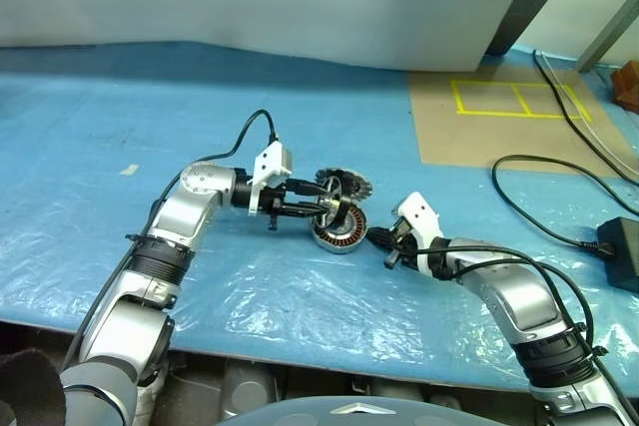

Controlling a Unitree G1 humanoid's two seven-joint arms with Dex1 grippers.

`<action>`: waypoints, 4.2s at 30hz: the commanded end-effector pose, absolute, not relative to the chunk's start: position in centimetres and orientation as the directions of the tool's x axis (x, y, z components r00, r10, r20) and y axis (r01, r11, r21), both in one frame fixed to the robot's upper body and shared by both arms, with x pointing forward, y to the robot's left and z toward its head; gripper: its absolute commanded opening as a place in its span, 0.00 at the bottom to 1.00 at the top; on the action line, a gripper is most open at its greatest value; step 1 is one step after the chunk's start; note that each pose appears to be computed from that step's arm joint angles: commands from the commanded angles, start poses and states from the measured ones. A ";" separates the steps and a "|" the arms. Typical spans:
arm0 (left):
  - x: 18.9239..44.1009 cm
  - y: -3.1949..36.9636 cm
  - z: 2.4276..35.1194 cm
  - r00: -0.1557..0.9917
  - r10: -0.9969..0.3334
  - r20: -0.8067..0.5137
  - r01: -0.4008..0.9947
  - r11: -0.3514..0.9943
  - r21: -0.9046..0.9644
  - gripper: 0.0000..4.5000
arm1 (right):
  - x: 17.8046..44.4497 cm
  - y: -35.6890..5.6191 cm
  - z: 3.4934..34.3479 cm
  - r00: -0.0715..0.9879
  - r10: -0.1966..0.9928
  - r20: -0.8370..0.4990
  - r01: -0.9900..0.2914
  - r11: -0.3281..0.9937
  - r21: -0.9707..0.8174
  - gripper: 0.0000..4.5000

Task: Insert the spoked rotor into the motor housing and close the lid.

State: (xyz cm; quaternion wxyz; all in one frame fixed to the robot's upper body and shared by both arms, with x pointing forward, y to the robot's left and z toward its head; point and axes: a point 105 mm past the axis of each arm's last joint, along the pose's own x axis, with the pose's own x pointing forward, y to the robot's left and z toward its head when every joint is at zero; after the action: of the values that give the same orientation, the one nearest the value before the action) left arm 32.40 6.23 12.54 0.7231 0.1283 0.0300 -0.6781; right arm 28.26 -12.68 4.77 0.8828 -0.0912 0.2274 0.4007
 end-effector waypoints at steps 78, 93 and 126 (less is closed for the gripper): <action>31.5 9.6 12.6 0.197 -0.953 -0.230 0.975 0.165 0.152 0.96 | 31.8 -6.7 11.0 0.386 0.847 -0.365 -0.911 0.412 -0.008 0.00; 30.9 9.8 12.5 0.155 -0.956 -0.247 0.983 0.126 0.131 0.97 | 29.0 -6.7 16.2 0.225 0.915 -0.335 -0.973 0.231 -0.023 0.09; 30.8 9.9 11.5 0.233 -0.944 -0.233 0.969 0.203 0.143 0.97 | 30.7 -6.8 13.1 0.253 0.877 -0.408 -0.965 0.261 -0.038 0.70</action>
State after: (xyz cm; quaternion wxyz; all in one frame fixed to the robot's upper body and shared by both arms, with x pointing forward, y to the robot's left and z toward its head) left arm 30.65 9.96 10.84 0.7722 0.1234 0.0654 -0.6198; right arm 31.08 -6.89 13.70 0.7717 -0.1568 0.1534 0.5970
